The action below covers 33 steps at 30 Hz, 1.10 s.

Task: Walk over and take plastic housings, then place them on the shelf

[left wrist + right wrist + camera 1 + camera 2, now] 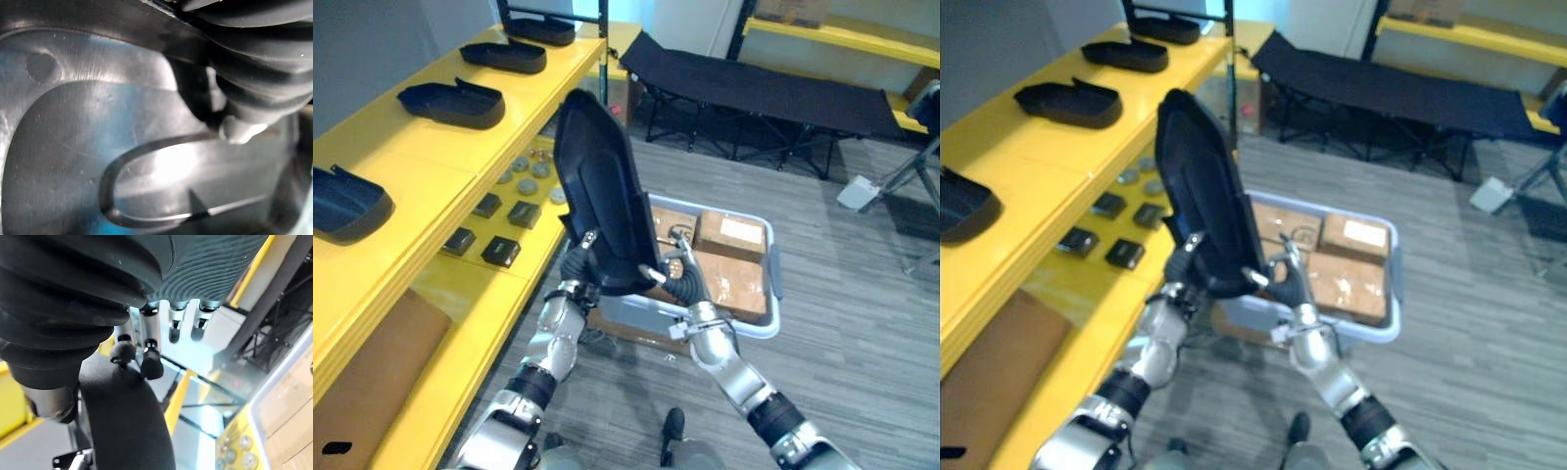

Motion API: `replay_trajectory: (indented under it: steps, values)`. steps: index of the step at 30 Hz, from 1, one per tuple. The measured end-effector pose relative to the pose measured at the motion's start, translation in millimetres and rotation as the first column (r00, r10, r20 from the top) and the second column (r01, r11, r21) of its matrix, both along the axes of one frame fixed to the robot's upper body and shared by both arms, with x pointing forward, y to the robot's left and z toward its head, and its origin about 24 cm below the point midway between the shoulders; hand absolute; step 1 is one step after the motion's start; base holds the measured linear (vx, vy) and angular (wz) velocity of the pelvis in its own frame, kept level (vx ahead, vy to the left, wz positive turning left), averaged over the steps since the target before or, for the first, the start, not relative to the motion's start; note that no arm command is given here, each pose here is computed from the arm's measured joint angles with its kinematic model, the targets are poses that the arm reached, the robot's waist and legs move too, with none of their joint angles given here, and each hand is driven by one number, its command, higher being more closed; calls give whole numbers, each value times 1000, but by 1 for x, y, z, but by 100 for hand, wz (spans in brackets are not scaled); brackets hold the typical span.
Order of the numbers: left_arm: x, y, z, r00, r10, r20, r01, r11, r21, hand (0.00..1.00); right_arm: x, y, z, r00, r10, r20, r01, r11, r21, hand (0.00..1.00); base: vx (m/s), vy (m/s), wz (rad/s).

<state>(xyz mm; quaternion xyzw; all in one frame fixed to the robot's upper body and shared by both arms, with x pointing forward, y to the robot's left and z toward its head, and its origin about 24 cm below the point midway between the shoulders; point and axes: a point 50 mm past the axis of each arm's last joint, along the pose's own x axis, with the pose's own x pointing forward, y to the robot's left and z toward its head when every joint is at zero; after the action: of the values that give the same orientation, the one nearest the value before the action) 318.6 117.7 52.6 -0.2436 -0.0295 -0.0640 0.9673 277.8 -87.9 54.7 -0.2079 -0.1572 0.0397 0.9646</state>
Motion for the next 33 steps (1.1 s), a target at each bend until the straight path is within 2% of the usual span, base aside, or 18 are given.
replay_trajectory:
  steps: [5,8,10,13,18,22,26,29,33]
  values:
    - [-15,4,-17,996,88,-32,-84,990,112,100,-10,-4,-2,993,30,-114,-9,983,182,0,53,19,-1]
    - [-23,13,-27,983,173,-54,-160,968,192,100,-13,-12,19,994,65,-93,-26,930,368,0,51,30,-7]
    - [-31,28,-35,954,293,-70,-269,933,238,100,-16,-27,29,993,78,-84,-26,869,493,0,29,24,-15]
    - [-41,50,-39,899,433,-70,-400,876,269,100,-30,-53,23,992,50,-116,31,796,605,0,3,15,-14]
    - [-57,73,-40,819,571,-53,-540,799,266,100,-55,-94,0,975,-84,-205,197,748,633,0,1,14,-7]
    - [-68,87,-39,783,621,-32,-597,765,241,100,-68,-120,-10,952,-191,-240,302,729,615,0,2,8,-15]
    - [-83,99,-24,757,652,44,-649,741,173,100,-84,-144,-45,879,-306,-367,473,658,586,0,0,1,-2]
    - [-97,106,-13,735,672,92,-677,721,143,100,-90,-146,-57,859,-308,-408,502,660,559,0,0,8,5]
    - [-117,108,6,715,677,176,-698,706,120,100,-87,-130,-59,891,-235,-388,441,651,618,0,17,10,59]
